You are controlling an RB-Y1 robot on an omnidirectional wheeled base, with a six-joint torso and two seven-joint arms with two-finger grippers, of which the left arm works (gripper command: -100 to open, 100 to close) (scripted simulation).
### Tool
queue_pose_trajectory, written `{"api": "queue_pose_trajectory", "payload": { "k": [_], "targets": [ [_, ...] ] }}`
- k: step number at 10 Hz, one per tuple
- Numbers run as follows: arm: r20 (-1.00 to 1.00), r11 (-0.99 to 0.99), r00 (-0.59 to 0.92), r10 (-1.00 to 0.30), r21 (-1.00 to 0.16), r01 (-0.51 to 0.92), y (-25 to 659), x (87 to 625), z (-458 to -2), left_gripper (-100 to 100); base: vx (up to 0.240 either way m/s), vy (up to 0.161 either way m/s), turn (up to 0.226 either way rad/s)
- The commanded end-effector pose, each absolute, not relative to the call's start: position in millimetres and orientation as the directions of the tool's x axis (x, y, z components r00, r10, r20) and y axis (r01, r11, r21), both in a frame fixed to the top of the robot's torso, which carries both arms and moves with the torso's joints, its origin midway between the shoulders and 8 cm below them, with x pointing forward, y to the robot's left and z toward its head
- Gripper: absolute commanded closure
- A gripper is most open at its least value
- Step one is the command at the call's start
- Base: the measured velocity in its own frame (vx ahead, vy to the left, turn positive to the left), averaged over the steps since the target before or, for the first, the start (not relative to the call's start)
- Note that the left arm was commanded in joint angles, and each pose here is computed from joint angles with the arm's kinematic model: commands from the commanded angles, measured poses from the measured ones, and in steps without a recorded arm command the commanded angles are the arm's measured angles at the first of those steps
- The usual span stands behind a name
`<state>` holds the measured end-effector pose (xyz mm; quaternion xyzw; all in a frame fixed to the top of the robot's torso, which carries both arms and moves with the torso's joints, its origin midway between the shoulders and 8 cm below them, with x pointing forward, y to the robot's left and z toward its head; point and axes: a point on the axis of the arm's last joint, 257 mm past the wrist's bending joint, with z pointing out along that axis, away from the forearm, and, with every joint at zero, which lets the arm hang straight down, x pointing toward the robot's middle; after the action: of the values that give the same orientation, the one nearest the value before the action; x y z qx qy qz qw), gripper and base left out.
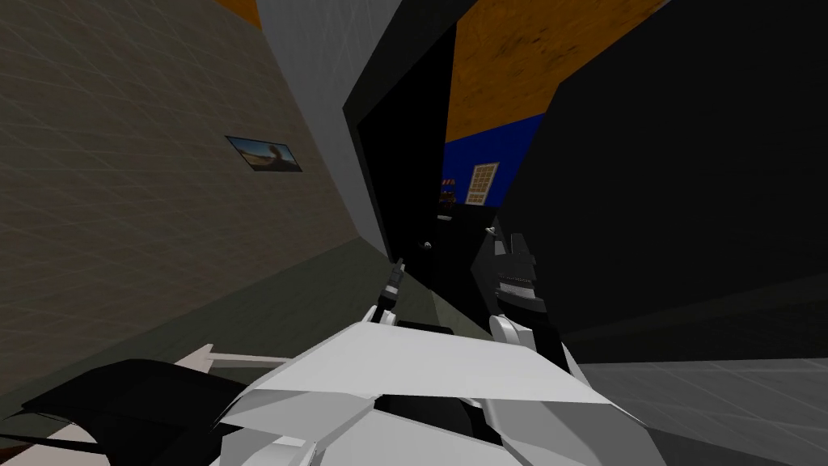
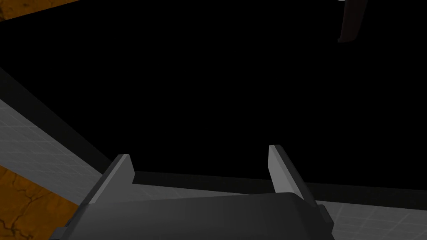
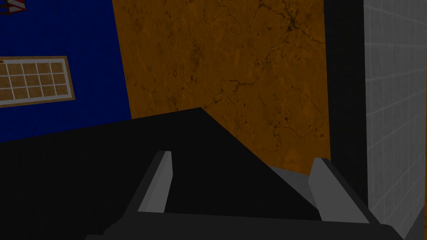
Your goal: Push the door open
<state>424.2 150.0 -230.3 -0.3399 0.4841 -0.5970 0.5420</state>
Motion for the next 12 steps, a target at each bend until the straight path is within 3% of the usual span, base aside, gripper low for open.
{"api": "queue_pose_trajectory", "payload": {
  "k": [1, 12],
  "targets": [
    [-0.111, 0.049, -0.198, -0.974, -0.955, 0.293, 145, 424, -245, -100, 0.096, 0.057, -0.105],
    [-0.063, 0.018, -0.287, -0.956, -0.988, 0.155, 110, 416, -319, -100, 0.080, 0.045, -0.074]
  ]
}}
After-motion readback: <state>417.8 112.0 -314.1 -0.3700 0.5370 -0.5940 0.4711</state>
